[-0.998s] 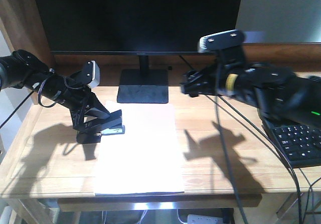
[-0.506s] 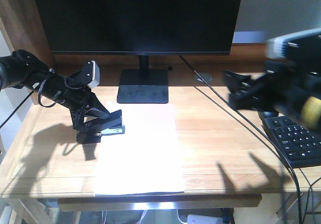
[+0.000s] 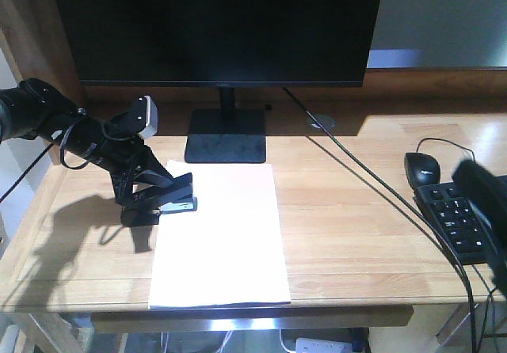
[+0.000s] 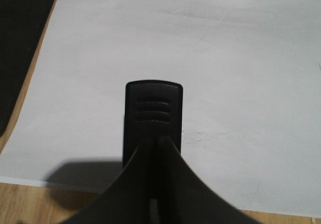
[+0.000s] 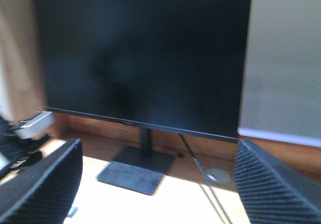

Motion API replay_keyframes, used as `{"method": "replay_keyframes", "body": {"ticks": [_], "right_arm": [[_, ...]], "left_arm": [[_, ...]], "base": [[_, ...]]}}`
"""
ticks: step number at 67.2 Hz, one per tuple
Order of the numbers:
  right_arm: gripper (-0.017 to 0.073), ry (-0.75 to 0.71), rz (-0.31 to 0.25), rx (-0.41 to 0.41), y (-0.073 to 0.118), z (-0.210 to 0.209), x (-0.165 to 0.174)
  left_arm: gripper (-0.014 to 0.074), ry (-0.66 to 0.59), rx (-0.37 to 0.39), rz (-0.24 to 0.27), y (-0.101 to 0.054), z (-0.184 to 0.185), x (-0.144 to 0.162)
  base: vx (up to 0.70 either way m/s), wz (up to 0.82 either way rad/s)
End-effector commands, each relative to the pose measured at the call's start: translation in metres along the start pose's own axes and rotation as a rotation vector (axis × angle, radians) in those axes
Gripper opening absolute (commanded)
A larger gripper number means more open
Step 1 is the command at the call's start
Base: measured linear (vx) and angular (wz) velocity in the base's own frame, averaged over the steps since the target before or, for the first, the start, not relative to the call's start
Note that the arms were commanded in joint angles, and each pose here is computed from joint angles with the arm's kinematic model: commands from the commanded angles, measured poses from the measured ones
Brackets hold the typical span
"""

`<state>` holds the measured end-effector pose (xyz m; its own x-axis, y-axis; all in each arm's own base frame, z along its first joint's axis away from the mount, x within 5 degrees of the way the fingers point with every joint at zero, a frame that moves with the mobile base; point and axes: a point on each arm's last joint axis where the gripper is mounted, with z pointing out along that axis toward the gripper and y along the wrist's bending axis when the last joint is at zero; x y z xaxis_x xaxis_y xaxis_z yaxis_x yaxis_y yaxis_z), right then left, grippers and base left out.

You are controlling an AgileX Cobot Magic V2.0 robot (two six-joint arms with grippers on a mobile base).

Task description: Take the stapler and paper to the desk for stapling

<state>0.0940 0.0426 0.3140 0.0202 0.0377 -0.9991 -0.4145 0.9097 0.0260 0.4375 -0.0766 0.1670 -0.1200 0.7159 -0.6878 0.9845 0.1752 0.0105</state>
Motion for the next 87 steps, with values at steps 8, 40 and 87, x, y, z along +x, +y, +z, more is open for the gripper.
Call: {"method": "replay_keyframes", "body": {"ticks": [8, 40, 87], "right_arm": [[0.0581, -0.042, -0.119, -0.075, 0.006, -0.025, 0.02], [0.0581, -0.014, -0.007, -0.119, 0.009, -0.044, 0.075], [0.0581, -0.015, -0.011, -0.116, 0.009, -0.044, 0.075]], "left_arm": [[-0.0008, -0.069, -0.051, 0.025, -0.001, -0.023, -0.028], [-0.0008, -0.069, -0.051, 0.025, -0.001, -0.023, -0.028], [-0.0006, -0.069, -0.052, 0.026, -0.001, -0.023, -0.028]], "base": [[0.0, 0.0], [0.0, 0.0], [0.0, 0.0]]}}
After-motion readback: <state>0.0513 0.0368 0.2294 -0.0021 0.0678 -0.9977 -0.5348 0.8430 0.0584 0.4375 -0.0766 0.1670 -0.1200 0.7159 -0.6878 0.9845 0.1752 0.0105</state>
